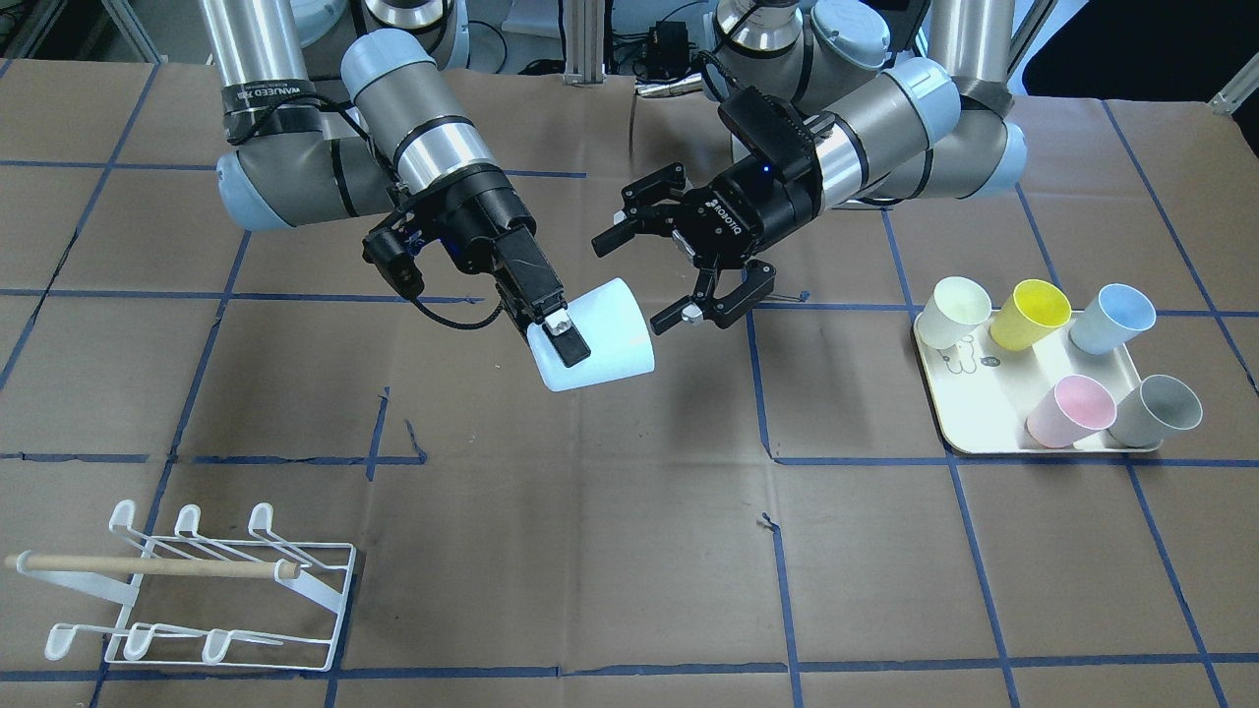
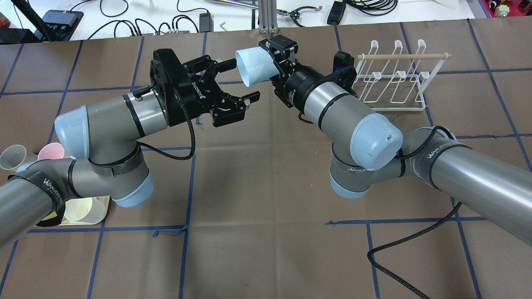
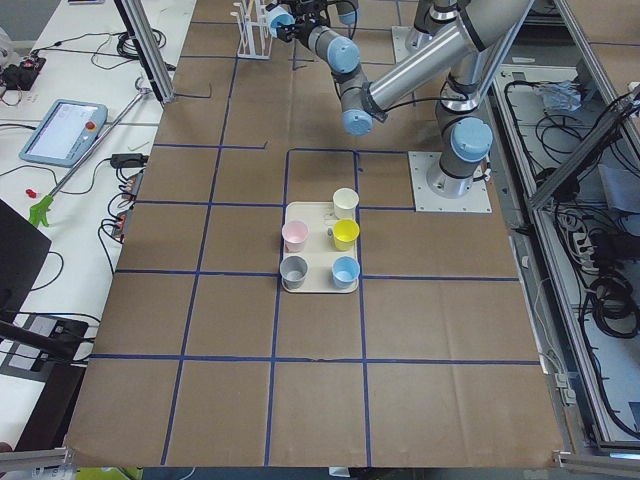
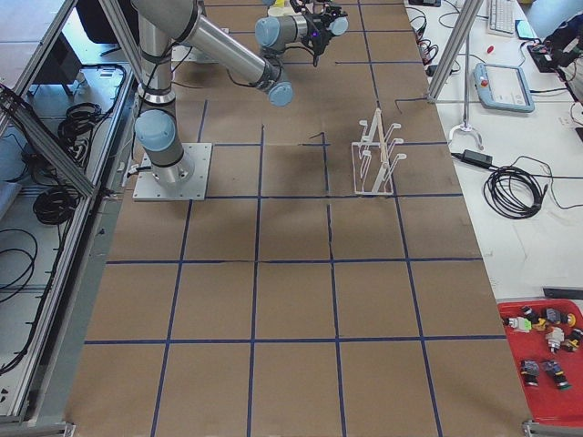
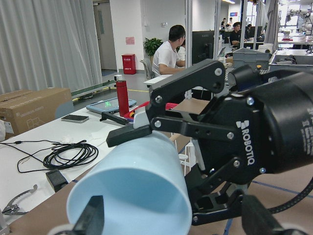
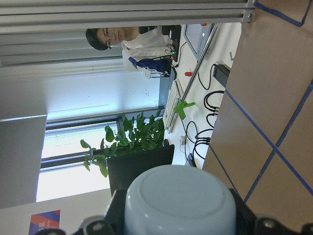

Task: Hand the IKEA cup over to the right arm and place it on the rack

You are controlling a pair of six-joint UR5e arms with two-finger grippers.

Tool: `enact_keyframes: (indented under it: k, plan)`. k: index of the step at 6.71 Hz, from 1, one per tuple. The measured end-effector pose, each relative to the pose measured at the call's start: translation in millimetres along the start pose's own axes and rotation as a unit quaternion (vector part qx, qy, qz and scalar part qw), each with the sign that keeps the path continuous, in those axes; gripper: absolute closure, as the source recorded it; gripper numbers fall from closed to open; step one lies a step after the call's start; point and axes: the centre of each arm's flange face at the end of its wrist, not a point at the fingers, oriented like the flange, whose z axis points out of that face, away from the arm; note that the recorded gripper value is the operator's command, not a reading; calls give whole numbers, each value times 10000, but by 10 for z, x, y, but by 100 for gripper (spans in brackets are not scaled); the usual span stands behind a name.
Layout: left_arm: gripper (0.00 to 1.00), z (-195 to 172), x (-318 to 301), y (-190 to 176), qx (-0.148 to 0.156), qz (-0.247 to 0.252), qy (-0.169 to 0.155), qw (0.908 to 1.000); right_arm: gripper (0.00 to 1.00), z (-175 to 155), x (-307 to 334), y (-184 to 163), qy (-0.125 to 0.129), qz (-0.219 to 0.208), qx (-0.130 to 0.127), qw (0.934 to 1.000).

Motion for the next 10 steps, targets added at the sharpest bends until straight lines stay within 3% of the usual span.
enact_keyframes:
  k: [2,4,5,6,7,8,10]
  plan:
    - [1,-204,-69,115,-139,-187,-418,9989,50,62,-105,-176,-105,-32,121,9999]
    - [1,-454,-239,137,-453,-425,-1096,9920,60,91,-205,-604,-188,-40,445,9988]
    - [1,-529,-349,125,-824,-645,-1536,9826,61,99,-254,-852,-184,-212,638,9976]
    - [1,-605,-485,70,-1336,-928,-1994,9663,64,99,-253,-1066,-101,-714,809,9941]
    - [1,-661,-647,-58,-1856,-1213,-2306,9474,69,94,-221,-1248,44,-1427,954,9851]
    - [1,-705,-845,-279,-2416,-1547,-2482,9252,70,82,-176,-1441,279,-2363,1080,9653]
    - [1,-839,-1097,-714,-3464,-2316,-2695,8682,73,39,-112,-1787,799,-4007,1173,9051]
